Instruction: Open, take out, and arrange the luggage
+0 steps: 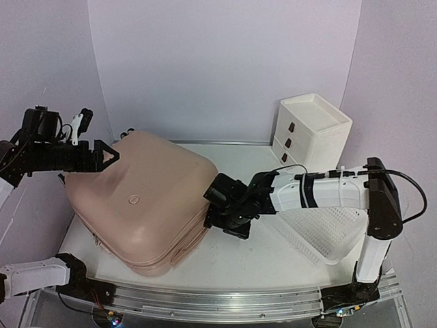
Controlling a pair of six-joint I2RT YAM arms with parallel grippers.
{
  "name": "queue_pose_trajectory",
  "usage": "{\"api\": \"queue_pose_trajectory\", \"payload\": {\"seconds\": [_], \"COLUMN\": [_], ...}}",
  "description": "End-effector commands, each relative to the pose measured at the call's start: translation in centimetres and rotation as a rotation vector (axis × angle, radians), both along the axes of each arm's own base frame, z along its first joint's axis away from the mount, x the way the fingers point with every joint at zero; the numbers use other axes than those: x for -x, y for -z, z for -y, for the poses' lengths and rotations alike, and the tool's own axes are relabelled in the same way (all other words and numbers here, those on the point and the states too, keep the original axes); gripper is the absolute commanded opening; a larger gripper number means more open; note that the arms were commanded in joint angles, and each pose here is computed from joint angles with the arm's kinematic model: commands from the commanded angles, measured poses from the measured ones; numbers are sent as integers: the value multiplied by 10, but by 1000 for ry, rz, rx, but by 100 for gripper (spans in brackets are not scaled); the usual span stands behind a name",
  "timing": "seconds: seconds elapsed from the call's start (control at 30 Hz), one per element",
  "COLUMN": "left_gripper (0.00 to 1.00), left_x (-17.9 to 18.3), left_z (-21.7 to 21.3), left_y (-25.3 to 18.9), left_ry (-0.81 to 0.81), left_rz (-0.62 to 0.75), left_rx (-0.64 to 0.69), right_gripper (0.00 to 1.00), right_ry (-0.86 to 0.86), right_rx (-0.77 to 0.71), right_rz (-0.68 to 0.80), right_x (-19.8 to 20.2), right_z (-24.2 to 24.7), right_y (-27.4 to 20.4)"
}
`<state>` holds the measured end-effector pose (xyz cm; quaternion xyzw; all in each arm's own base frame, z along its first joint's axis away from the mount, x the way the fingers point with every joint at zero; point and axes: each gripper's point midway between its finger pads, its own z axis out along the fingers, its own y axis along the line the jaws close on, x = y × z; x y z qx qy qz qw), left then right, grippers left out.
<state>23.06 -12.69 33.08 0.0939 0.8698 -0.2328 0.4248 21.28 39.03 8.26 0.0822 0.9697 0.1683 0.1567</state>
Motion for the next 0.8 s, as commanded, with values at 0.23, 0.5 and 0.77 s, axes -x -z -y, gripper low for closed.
{"api": "queue_pose_trajectory", "payload": {"seconds": [0.23, 0.5, 0.77], "left_gripper": [99, 99, 100], "left_x": [29, 36, 37], "left_z": [1, -10, -8], "left_y": [-6, 1, 25], "left_ry": [80, 44, 27], "left_rz": [50, 68, -12], "left_rx": [21, 1, 26], "right_gripper": [62, 27, 0], "right_ry": [178, 205, 294], "right_rx": [-121, -13, 85], "right_rz": [64, 282, 376], "right_x": [-7, -47, -119], "right_z": [-49, -34, 5], "right_y": [14, 13, 9]}}
